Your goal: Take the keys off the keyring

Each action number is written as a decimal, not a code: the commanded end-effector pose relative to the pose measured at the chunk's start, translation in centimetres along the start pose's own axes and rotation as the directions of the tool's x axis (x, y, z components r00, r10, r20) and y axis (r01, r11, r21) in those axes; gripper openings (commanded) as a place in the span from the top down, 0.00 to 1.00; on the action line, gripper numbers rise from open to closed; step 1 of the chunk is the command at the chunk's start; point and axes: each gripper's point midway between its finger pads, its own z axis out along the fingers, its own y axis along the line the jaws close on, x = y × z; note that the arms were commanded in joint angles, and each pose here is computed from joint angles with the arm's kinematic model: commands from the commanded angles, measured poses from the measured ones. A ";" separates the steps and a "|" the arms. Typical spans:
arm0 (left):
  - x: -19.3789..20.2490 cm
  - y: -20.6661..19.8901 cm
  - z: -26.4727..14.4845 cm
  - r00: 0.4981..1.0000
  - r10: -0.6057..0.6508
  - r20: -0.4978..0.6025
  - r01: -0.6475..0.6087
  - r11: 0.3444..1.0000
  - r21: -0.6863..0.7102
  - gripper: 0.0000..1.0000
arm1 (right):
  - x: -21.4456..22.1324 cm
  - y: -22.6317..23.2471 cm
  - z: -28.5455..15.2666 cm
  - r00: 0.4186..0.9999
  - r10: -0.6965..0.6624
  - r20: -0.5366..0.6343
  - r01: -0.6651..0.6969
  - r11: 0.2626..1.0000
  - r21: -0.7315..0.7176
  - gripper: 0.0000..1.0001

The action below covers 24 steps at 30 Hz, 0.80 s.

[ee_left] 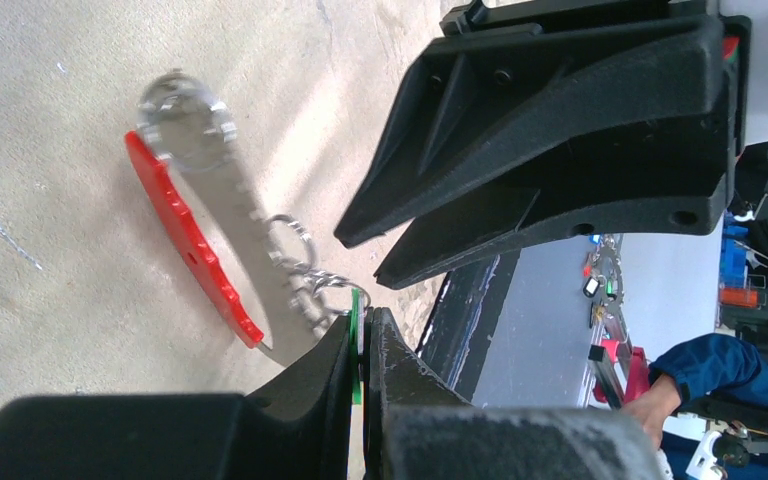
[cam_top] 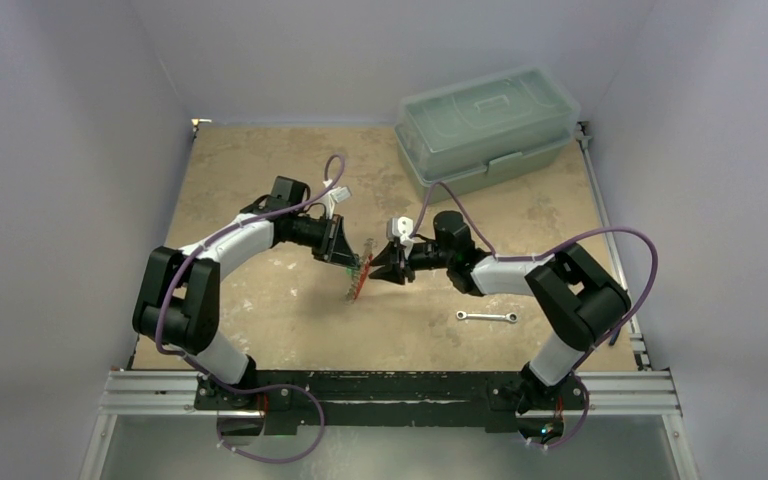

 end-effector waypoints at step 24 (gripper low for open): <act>-0.5 -3.4 -0.2 0.998 0.066 0.014 -0.068 0.988 0.140 1.00 | -2.9 -1.0 0.6 1.000 0.005 0.013 -0.005 1.000 -0.001 0.64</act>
